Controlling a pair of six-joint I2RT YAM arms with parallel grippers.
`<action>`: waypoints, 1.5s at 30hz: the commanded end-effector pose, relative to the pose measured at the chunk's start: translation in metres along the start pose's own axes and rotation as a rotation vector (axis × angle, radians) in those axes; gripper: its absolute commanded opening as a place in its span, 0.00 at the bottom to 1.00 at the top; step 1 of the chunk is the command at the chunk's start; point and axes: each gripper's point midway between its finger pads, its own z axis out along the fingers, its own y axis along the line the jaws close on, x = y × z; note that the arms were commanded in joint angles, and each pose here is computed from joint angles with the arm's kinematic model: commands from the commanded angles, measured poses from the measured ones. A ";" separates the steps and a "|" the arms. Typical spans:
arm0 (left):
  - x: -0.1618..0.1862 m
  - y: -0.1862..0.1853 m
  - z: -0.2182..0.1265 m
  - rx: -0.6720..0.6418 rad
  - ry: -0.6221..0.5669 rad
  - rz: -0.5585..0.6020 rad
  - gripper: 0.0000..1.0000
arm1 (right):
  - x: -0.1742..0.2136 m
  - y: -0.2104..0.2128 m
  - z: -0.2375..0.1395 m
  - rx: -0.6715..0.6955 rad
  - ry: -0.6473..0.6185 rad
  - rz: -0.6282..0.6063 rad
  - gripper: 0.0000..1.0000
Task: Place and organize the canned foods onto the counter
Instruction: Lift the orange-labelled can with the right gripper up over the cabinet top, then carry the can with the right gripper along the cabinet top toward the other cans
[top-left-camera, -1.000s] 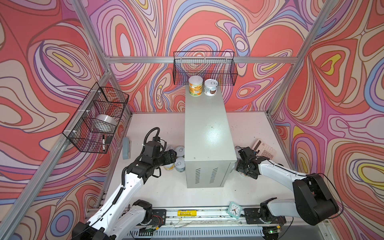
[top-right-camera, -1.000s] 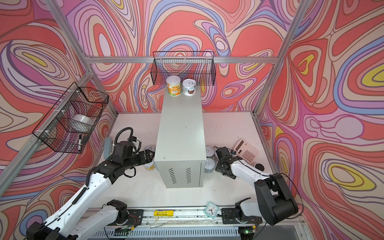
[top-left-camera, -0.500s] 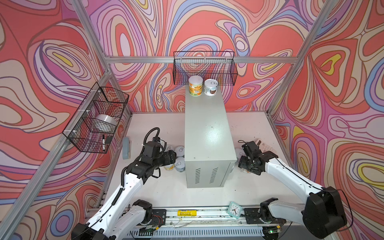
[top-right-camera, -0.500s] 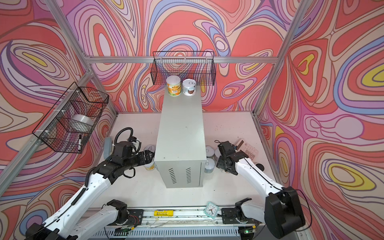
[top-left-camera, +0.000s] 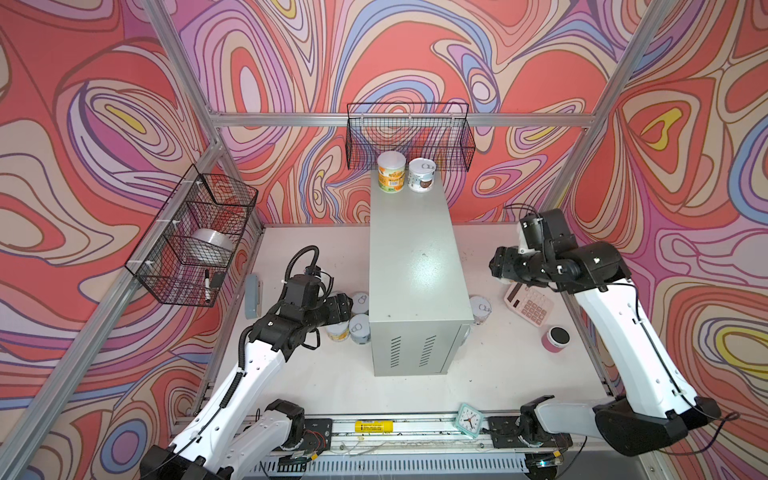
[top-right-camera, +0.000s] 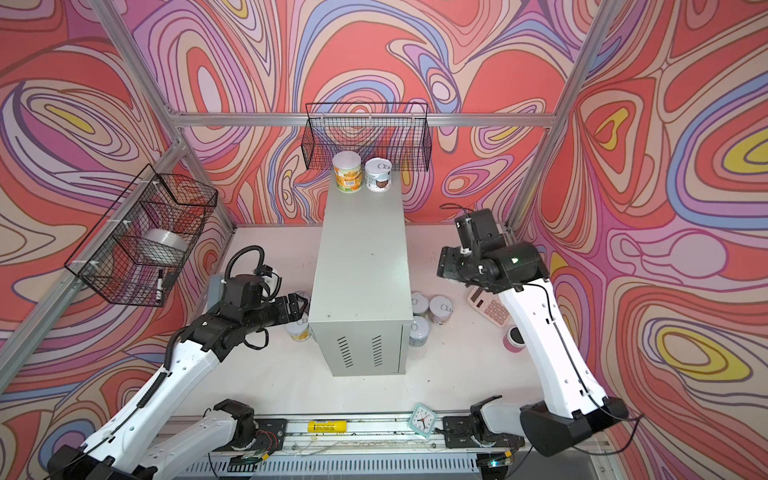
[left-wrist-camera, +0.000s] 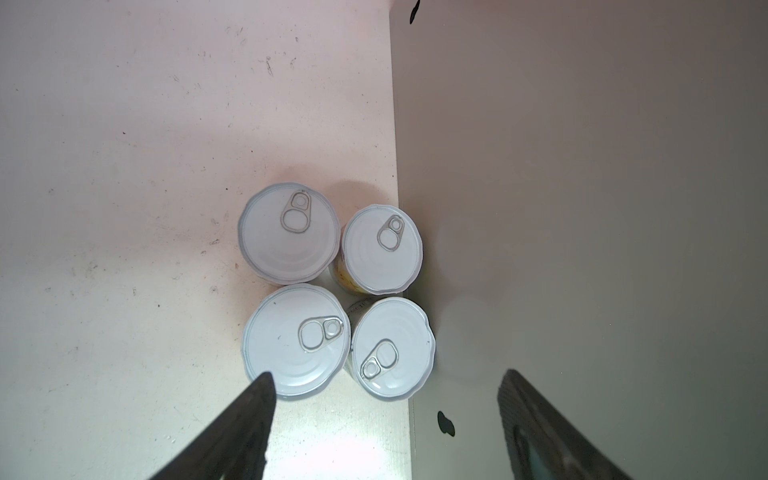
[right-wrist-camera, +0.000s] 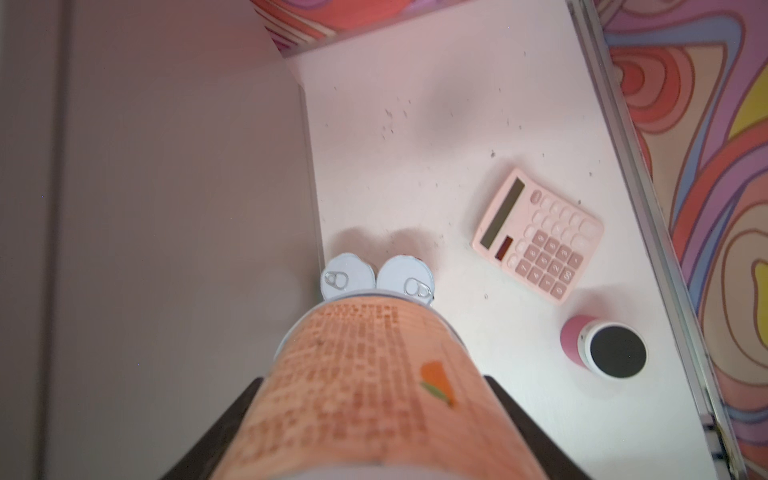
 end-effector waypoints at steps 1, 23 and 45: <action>-0.001 -0.002 -0.002 0.003 0.007 0.004 0.84 | -0.016 0.022 -0.022 -0.061 -0.015 -0.085 0.00; -0.009 -0.001 -0.007 -0.011 -0.031 0.009 0.85 | -0.047 0.176 -0.015 -0.180 -0.156 -0.364 0.00; -0.004 0.004 -0.003 -0.033 -0.024 0.008 0.91 | -0.032 0.203 0.008 -0.236 -0.104 -0.409 0.97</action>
